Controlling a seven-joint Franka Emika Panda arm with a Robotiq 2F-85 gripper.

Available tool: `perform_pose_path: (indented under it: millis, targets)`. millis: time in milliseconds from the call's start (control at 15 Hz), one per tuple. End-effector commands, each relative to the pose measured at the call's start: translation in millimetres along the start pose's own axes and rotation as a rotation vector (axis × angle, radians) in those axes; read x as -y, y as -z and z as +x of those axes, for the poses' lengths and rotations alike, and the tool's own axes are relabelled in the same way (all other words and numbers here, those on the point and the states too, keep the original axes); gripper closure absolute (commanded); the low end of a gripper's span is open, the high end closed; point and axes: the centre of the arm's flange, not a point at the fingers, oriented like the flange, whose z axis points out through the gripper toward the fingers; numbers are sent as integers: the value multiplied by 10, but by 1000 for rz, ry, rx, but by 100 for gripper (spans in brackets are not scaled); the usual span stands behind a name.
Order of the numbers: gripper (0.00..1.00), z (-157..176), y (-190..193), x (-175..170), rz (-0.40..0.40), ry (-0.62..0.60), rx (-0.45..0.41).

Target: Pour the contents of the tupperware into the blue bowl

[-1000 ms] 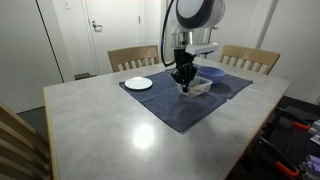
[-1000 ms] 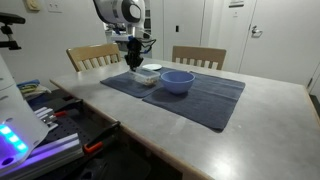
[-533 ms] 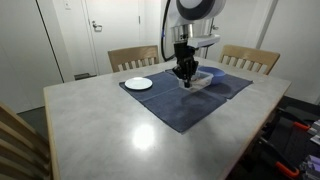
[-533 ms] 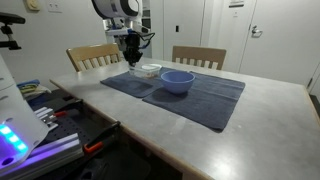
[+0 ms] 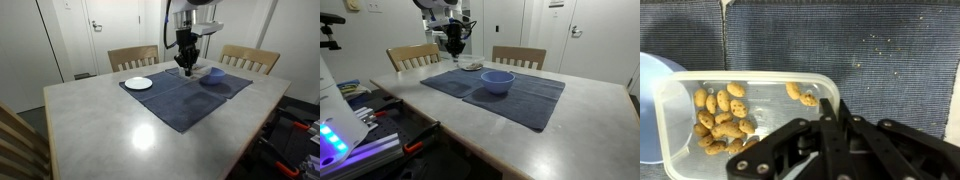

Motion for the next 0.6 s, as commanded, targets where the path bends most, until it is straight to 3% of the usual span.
perform_pose_path:
  millis: [0, 533]
  targets:
    - [98, -205, 198, -265, -8, 6, -30]
    - [98, -384, 351, -688, 36, 28, -116]
